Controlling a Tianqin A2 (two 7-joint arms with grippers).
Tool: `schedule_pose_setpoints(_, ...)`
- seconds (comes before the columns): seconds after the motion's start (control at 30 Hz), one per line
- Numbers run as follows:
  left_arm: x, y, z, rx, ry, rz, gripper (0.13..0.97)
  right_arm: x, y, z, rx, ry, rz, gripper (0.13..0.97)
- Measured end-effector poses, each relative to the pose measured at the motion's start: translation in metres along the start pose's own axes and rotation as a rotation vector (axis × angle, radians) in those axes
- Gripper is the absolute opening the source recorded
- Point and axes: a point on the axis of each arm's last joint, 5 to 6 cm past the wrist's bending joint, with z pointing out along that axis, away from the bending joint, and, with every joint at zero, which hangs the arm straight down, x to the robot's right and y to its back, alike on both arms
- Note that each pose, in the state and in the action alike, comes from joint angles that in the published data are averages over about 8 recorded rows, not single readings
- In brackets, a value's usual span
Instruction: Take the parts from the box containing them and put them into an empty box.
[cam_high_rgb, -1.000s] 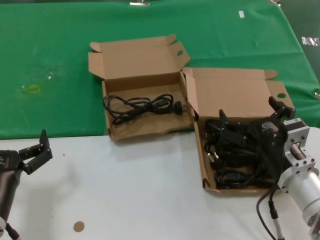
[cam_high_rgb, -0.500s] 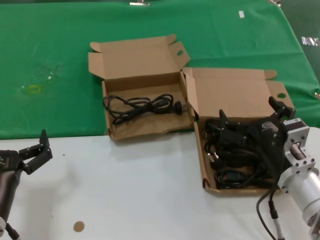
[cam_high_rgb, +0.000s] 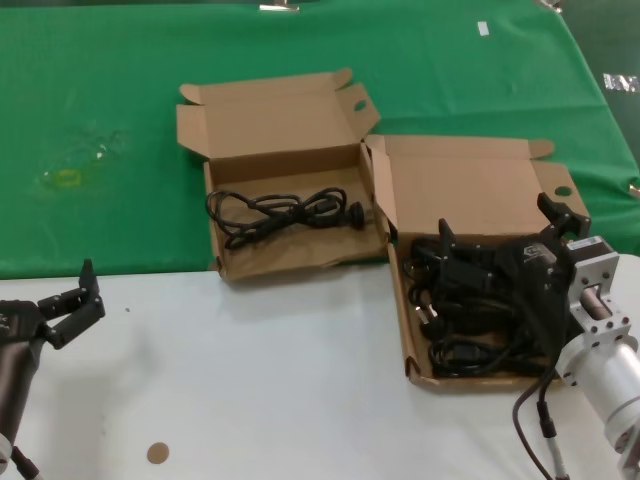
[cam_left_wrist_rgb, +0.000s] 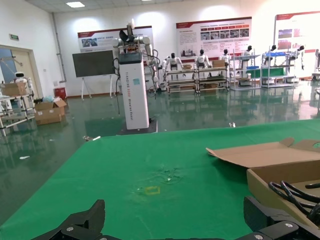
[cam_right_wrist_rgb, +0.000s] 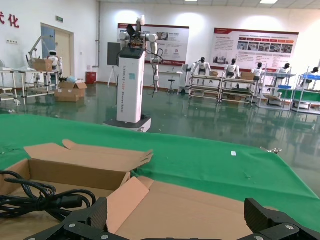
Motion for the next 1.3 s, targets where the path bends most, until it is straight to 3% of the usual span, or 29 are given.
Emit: schedule_pose_setpoints(1.3, 0.0, 0.0, 0.0, 0.0, 0.0, 0.0, 0.966, 0.0, 0.0, 0.0, 0.0, 0.0, 0.0, 0.966)
